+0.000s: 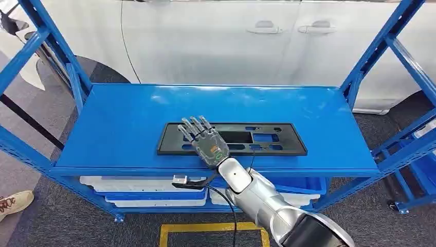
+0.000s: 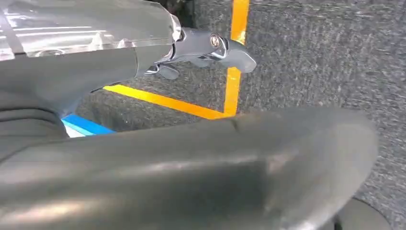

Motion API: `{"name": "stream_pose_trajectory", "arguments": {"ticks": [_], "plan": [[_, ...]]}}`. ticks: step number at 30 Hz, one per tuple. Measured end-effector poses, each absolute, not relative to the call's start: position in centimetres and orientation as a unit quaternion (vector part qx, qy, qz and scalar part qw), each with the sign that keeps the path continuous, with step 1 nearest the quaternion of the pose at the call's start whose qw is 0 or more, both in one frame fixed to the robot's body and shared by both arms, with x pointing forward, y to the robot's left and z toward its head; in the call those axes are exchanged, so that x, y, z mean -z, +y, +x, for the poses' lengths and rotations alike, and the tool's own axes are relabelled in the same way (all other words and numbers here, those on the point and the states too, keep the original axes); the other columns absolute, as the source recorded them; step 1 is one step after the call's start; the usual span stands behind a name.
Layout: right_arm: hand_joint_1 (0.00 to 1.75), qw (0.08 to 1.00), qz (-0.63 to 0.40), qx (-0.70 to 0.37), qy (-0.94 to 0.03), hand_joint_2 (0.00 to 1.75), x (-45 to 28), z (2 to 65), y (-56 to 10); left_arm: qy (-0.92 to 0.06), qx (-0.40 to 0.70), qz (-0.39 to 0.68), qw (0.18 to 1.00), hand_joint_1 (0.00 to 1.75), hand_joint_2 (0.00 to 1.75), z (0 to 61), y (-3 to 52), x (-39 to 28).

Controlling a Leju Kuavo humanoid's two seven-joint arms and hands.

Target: Take the parts from the cabinet and place them on the table.

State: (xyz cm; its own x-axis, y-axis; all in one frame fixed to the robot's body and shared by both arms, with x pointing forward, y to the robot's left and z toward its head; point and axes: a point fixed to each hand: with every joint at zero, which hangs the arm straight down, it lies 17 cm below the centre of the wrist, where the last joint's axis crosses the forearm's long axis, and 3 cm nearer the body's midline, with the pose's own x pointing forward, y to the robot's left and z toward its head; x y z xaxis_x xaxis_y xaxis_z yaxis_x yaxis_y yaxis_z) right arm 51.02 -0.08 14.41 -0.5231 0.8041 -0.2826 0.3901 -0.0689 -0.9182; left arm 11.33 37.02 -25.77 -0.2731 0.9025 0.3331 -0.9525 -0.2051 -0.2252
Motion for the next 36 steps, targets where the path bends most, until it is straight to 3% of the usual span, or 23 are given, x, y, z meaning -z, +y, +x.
{"name": "stream_pose_trajectory", "arguments": {"ticks": [17,18,19,36], "plan": [[0.00,0.274,-0.568,-0.581,-0.514,1.75,-13.3,57.3,-11.4,-0.198,-0.773,0.066,0.599,0.00,0.00,11.1,37.2,25.7],[0.23,0.275,-0.571,-0.582,-0.509,1.75,-13.3,57.5,-11.8,-0.199,-0.773,0.065,0.599,0.00,0.00,11.2,37.3,25.7],[1.75,0.275,-0.573,-0.583,-0.506,1.75,-13.3,57.7,-12.1,-0.200,-0.773,0.065,0.599,0.00,0.00,11.3,37.4,25.7],[1.75,0.287,-0.584,-0.597,-0.469,1.75,-11.3,58.2,-17.4,-0.226,-0.771,0.065,0.591,0.00,0.00,12.2,38.2,25.1]]}}
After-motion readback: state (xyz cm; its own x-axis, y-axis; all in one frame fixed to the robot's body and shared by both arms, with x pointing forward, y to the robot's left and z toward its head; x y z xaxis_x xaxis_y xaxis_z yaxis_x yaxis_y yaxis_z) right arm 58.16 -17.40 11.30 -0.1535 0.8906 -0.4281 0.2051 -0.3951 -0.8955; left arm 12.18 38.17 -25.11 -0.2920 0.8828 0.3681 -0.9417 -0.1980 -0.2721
